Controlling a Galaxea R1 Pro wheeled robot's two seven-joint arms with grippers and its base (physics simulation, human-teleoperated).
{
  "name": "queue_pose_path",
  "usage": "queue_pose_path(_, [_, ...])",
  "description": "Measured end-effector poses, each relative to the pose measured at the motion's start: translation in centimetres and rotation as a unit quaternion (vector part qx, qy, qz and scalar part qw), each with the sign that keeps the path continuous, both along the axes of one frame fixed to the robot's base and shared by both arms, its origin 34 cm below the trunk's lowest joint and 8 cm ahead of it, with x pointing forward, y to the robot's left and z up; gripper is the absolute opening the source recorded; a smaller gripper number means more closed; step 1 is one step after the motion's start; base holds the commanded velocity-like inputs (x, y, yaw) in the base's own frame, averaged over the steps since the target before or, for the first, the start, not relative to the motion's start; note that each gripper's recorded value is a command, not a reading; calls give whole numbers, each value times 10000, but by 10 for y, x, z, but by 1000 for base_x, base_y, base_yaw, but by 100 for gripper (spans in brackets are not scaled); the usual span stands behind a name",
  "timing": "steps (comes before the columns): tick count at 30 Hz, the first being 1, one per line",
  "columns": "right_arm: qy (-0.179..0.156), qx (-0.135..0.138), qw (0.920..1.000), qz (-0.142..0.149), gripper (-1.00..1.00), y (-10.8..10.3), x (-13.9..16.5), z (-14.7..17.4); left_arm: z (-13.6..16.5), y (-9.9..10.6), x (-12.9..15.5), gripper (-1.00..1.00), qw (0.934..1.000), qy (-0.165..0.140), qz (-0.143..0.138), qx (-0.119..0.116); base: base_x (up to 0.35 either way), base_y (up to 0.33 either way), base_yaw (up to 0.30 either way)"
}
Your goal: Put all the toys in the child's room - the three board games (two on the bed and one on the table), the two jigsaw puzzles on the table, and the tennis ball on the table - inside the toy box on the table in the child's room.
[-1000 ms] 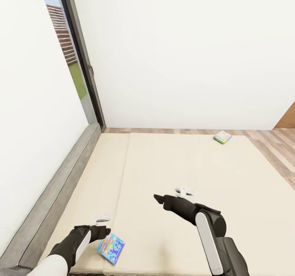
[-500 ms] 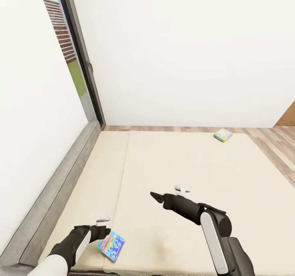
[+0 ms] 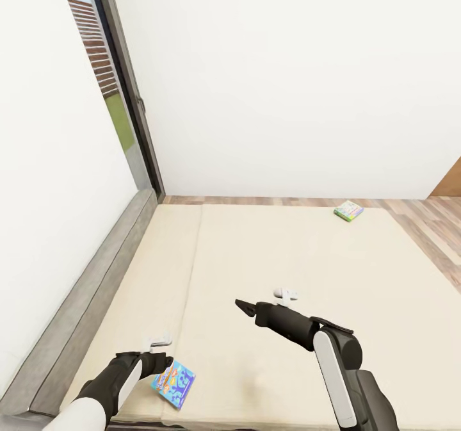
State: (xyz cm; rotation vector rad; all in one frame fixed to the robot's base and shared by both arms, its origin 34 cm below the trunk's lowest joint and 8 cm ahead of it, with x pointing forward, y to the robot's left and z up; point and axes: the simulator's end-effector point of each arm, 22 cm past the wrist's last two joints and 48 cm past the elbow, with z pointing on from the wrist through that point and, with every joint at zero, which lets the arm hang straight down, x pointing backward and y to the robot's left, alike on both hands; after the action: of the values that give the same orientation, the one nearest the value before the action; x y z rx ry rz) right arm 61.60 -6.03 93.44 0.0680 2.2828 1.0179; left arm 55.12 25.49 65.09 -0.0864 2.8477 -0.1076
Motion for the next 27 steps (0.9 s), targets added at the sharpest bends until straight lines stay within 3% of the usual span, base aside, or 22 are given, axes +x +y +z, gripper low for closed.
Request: queue_pose_path(27, [3,3,10000,-9,100,-1,0,0,0,0,0,100,10000,-1,-2,1,0,0,0])
